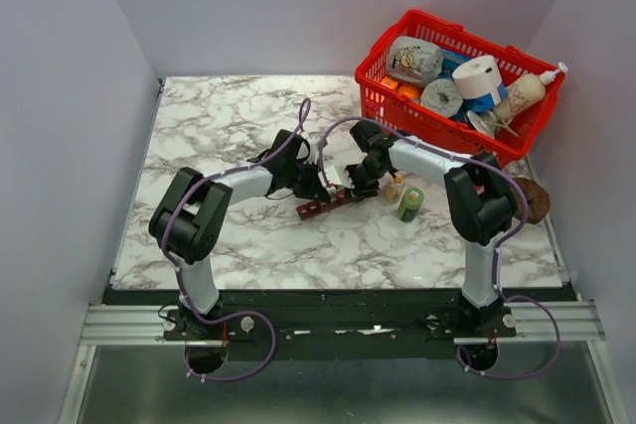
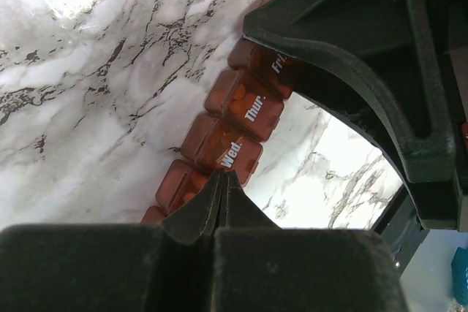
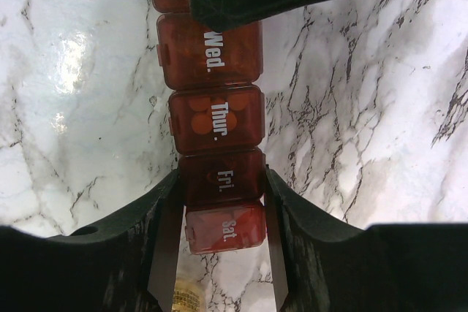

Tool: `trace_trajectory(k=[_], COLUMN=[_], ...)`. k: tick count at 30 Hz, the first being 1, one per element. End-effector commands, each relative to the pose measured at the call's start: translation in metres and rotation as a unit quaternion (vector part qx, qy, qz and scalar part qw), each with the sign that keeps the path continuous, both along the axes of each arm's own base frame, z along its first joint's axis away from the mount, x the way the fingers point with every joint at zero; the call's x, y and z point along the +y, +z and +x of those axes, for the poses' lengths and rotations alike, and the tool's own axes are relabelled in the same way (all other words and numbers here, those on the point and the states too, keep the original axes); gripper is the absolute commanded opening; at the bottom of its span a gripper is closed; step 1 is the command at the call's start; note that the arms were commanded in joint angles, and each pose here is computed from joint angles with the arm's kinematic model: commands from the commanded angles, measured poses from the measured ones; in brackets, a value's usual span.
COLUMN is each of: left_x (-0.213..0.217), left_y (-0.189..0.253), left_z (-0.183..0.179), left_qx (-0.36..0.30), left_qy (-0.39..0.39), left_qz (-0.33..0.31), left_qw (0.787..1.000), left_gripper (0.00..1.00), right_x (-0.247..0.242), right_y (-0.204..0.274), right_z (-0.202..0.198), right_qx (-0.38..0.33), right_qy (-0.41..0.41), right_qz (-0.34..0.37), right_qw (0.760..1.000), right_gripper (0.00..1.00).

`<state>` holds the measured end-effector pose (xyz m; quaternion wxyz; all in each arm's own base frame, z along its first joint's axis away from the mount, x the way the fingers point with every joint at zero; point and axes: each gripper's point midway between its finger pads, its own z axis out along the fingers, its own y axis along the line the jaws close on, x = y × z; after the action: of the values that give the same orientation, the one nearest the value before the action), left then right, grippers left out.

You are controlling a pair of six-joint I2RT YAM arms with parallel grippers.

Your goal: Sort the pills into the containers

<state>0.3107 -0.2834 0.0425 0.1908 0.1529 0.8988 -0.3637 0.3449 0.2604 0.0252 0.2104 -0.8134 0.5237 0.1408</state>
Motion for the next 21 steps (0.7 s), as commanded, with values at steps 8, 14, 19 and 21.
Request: trace_trajectory(k=[8, 14, 19, 21], left_x=[0.017, 0.002, -0.001, -0.002], left_y=[-0.009, 0.043, 0.056, 0.057], left_z=[-0.012, 0.003, -0.004, -0.006], left_qx=[0.029, -0.004, -0.001, 0.001], left_qy=[0.031, 0.033, 0.020, 0.016], left_qz=[0.030, -0.039, -0.067, -0.073], left_qw=[0.999, 0.999, 0.998, 0.997], left_gripper=[0.12, 0.16, 0.16, 0.15], right_x=[-0.001, -0.003, -0.003, -0.003], right_y=[-0.013, -0.016, -0.016, -0.016], right_z=[0.008, 0.008, 0.009, 0.009], right_qx=[-0.004, -0.005, -0.005, -0.006], right_qy=[-0.012, -0.013, -0.015, -0.015], right_qz=[-0.019, -0.024, -0.025, -0.024], right_qw=[1.000, 1.000, 1.000, 1.000], right_gripper=[0.47, 0.48, 0.47, 0.48])
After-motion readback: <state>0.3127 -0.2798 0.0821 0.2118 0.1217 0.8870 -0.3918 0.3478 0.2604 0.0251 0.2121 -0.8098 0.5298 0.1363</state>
